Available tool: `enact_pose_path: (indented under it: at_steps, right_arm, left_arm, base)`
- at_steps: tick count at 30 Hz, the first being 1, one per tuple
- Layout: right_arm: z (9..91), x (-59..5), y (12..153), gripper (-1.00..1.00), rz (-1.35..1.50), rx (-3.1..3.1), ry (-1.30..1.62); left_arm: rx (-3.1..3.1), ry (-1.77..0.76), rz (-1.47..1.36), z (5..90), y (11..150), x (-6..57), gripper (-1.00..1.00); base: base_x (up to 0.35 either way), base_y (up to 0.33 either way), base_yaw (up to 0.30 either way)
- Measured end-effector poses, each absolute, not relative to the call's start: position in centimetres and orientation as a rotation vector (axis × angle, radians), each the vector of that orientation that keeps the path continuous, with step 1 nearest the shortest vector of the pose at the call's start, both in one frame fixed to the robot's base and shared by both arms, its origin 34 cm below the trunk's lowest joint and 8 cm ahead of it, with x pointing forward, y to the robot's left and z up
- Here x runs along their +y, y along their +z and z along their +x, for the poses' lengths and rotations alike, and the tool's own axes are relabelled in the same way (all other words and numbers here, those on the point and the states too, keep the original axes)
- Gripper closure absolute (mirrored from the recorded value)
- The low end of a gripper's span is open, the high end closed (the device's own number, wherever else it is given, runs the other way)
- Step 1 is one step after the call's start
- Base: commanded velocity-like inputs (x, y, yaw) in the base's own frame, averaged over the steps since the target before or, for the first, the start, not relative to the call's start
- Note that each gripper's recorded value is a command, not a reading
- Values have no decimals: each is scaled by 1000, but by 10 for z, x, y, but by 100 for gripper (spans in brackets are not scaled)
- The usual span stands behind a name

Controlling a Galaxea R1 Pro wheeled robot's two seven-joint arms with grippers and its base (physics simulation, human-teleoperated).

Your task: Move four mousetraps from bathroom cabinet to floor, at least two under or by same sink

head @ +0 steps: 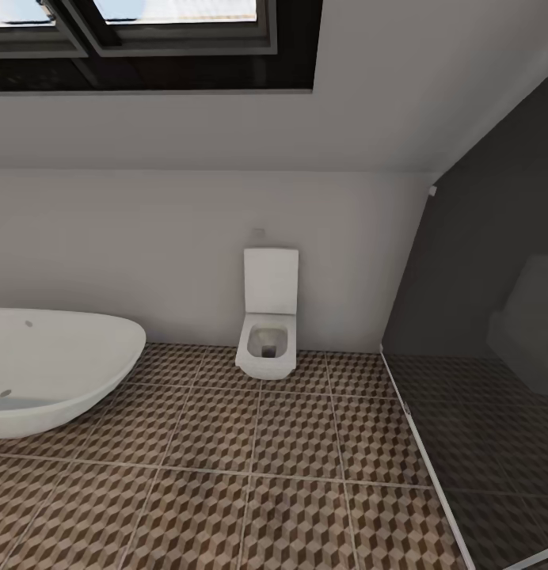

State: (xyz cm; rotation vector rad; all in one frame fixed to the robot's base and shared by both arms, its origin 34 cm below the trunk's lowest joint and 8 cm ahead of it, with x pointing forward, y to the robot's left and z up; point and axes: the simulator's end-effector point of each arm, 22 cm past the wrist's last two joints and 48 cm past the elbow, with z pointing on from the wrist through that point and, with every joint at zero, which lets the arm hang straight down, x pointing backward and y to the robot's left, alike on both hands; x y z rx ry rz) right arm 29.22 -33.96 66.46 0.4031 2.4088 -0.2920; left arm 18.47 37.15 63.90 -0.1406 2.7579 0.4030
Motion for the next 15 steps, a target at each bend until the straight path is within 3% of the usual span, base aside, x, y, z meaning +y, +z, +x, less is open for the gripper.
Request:
enact_pose_path:
  at_steps: [15]
  right_arm:
    - [292,-340,665,100,403,2409,-292]
  left_arm:
    - [2758,403,-141,185,639,371,100]
  base:
    - [0,0,0]
